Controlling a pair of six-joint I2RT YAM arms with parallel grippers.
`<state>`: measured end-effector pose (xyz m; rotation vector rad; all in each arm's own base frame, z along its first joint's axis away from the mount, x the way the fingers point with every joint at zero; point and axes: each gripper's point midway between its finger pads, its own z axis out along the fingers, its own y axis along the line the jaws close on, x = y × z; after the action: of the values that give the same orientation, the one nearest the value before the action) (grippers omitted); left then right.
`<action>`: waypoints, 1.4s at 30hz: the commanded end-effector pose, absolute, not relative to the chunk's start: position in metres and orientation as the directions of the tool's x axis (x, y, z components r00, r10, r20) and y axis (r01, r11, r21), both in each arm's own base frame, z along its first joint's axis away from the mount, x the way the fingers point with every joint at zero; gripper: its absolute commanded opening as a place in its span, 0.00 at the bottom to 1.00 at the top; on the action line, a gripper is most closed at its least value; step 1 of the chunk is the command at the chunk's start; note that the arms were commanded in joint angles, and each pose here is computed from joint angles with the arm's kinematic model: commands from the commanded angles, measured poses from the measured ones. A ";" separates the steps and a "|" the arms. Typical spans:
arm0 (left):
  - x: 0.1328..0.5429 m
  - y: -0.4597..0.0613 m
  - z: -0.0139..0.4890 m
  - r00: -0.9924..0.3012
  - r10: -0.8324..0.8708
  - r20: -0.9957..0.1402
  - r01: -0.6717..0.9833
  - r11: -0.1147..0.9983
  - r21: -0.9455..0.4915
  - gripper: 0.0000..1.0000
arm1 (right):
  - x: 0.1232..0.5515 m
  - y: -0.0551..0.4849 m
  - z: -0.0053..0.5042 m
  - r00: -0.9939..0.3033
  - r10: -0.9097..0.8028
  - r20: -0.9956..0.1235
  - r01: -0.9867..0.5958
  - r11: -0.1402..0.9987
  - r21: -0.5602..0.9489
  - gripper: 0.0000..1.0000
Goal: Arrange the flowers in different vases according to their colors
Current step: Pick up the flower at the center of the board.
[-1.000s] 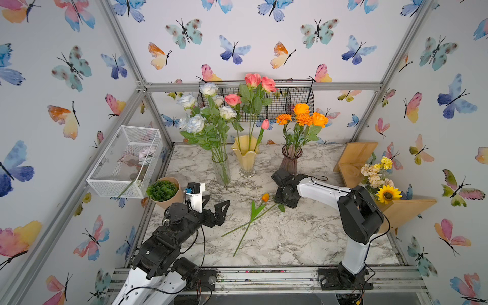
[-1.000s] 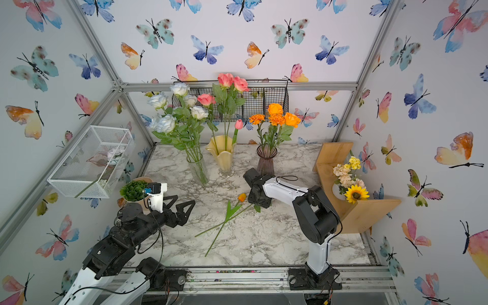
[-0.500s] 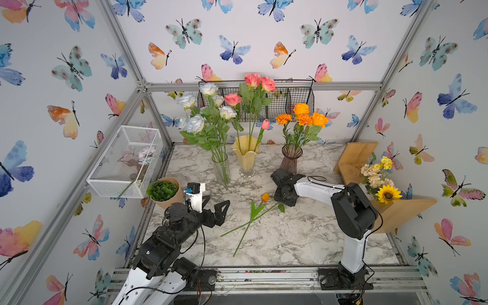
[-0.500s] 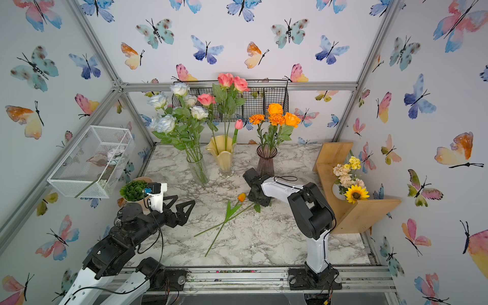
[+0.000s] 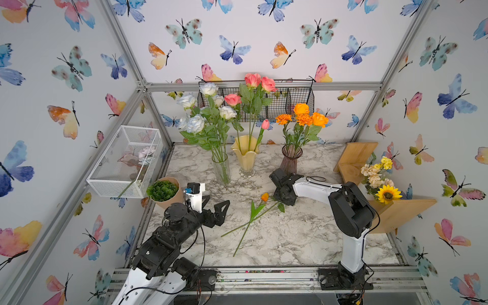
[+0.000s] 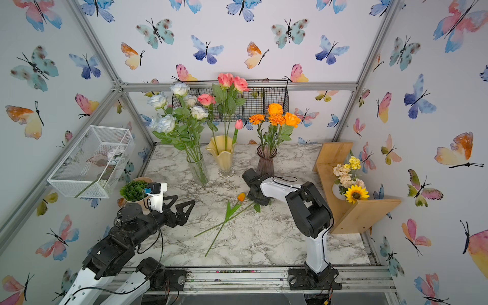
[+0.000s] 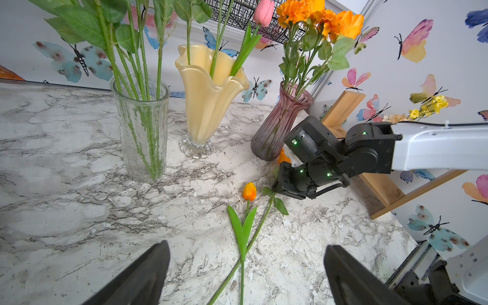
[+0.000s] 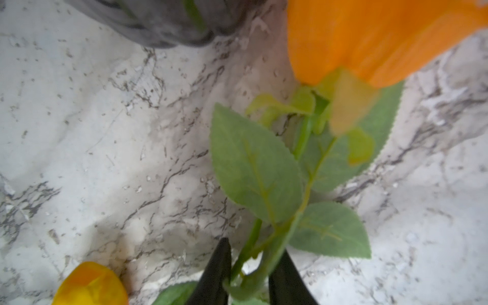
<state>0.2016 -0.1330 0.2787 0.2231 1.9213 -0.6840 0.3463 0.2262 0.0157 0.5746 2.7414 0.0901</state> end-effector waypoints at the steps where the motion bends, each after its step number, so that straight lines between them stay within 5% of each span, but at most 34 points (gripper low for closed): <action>1: 0.199 -0.137 0.279 -0.440 -0.139 -0.887 0.475 0.802 -0.362 0.97 | 0.337 0.212 -0.005 -0.848 0.433 -0.305 0.429 0.899 0.086 0.17; 11: 0.201 -0.198 0.224 -0.708 -0.007 -0.706 0.473 0.737 -0.482 0.93 | 0.338 0.208 0.018 -0.797 0.495 -0.346 0.466 0.869 0.169 0.03; 20: 0.184 -0.244 0.154 -0.777 0.118 -0.619 0.424 0.825 -0.374 0.93 | 0.337 0.199 0.058 -0.742 0.523 -0.420 0.447 0.852 0.272 0.02; 31: 0.182 -0.238 0.165 -0.740 0.019 -0.673 0.425 0.788 -0.445 0.96 | 0.340 0.173 0.199 -0.565 0.450 -0.692 0.209 0.889 0.408 0.02; 42: 0.169 -0.227 0.169 -0.771 -0.044 -0.636 0.383 0.765 -0.517 0.99 | 0.325 0.157 0.383 -0.222 0.306 -0.926 -0.124 0.933 0.338 0.02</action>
<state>0.1719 -0.2306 0.1691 0.2905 2.2935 -0.8506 0.3279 0.1675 0.3303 0.2420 1.8983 0.4662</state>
